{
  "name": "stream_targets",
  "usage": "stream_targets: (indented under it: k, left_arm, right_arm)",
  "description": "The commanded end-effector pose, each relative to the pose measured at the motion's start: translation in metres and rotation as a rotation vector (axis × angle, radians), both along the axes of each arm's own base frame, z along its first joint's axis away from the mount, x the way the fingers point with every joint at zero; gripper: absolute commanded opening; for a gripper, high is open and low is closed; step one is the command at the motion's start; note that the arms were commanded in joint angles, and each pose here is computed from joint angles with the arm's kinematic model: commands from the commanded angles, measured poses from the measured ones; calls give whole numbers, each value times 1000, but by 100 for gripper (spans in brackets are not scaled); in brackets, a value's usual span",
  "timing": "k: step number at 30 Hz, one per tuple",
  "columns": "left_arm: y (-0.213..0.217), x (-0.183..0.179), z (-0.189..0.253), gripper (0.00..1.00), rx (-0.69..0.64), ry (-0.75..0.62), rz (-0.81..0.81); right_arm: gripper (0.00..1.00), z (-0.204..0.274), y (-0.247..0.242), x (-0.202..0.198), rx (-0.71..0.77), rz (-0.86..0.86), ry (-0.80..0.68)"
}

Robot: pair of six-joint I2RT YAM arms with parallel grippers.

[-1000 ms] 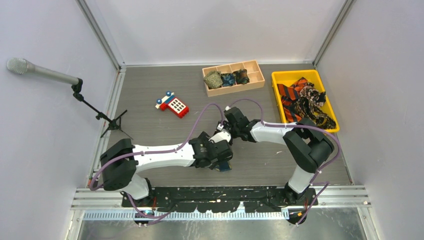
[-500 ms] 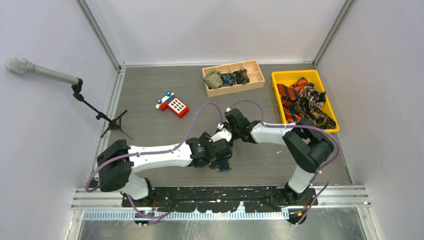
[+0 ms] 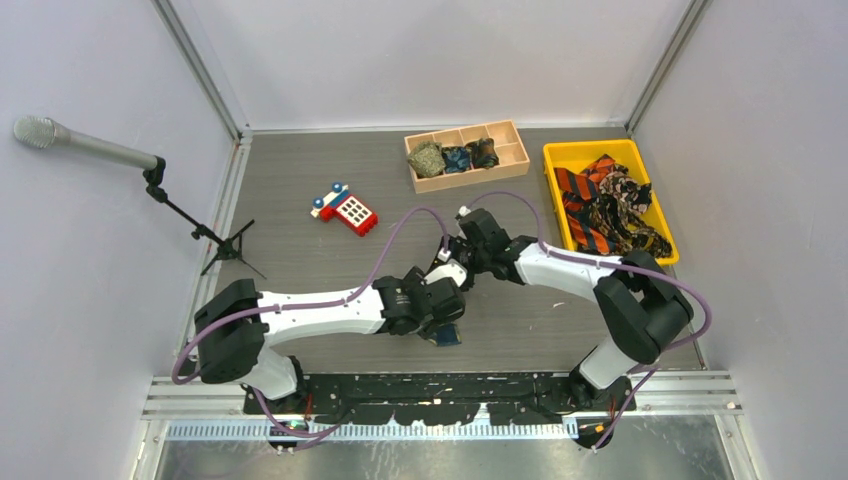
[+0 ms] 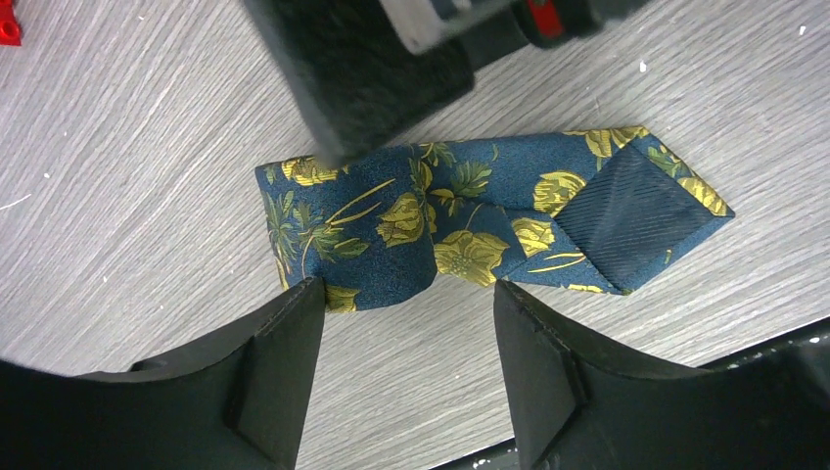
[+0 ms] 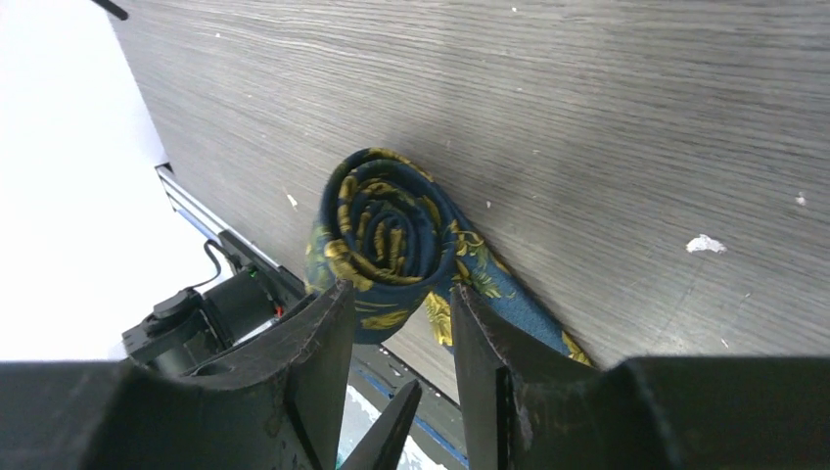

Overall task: Roll the ties
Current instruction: Roll the tie at the center of the board.

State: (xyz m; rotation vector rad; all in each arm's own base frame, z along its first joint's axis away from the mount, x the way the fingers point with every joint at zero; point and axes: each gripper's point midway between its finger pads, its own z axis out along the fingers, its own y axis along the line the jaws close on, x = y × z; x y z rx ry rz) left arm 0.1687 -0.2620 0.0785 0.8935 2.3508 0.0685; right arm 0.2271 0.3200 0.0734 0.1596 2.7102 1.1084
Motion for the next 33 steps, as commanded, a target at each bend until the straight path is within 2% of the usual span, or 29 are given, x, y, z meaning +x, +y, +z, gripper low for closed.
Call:
stream_targets:
  k: [1, 14, 21, 33]
  left_arm:
    - [-13, -4, 1, 64, -59, 22, -30]
    - [-20, -15, -1, 57, -100, 80, -76]
    - [-22, -17, 1, 56, -114, 85, -82]
    - [-30, -16, 11, 56, -178, 93, -77]
  right_arm:
    - [47, 37, 4, 7, 46, 23, -78]
    - [43, 35, 18, 6, 73, 47, -58]
    - [40, 19, 29, -4, 65, 77, -28]
    - [33, -6, 22, -20, 35, 87, 17]
